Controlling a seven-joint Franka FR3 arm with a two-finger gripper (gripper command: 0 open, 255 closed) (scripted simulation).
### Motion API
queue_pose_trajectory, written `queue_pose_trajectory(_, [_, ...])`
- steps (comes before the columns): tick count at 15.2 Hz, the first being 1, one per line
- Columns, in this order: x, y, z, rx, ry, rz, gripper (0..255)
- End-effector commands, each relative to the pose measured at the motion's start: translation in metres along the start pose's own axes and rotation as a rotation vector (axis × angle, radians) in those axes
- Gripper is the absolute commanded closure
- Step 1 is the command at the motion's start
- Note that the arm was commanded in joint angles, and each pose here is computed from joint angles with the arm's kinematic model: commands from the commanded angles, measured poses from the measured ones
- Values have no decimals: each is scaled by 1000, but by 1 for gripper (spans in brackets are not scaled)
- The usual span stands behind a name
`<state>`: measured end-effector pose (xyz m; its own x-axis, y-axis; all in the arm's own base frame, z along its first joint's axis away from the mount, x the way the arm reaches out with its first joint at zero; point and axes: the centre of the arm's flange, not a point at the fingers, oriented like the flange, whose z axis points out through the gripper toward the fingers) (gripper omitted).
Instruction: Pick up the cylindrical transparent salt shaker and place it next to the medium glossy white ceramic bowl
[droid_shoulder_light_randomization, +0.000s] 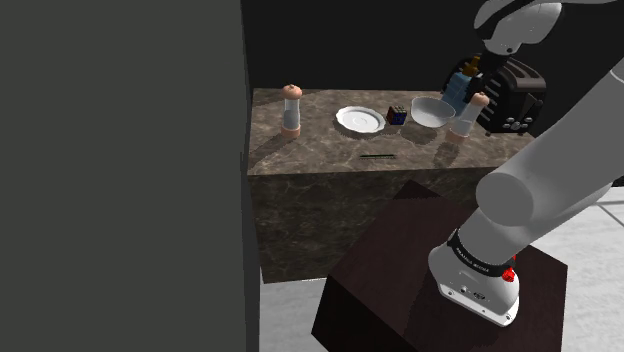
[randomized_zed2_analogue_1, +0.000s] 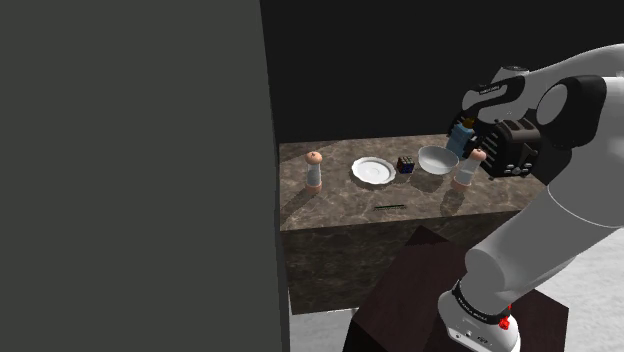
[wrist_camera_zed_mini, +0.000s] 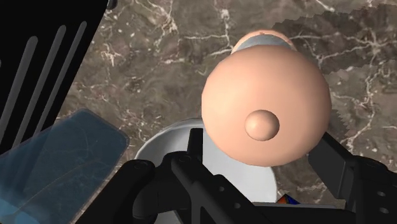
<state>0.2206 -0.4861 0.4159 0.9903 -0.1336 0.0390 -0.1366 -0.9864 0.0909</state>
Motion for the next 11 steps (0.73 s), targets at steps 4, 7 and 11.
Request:
queue_pose_trajectory(4, [1, 0, 8, -1, 1, 0, 255])
queue_pose_trajectory(7, [1, 0, 8, -1, 1, 0, 255])
queue_pose_trajectory(11, [1, 0, 8, -1, 1, 0, 0])
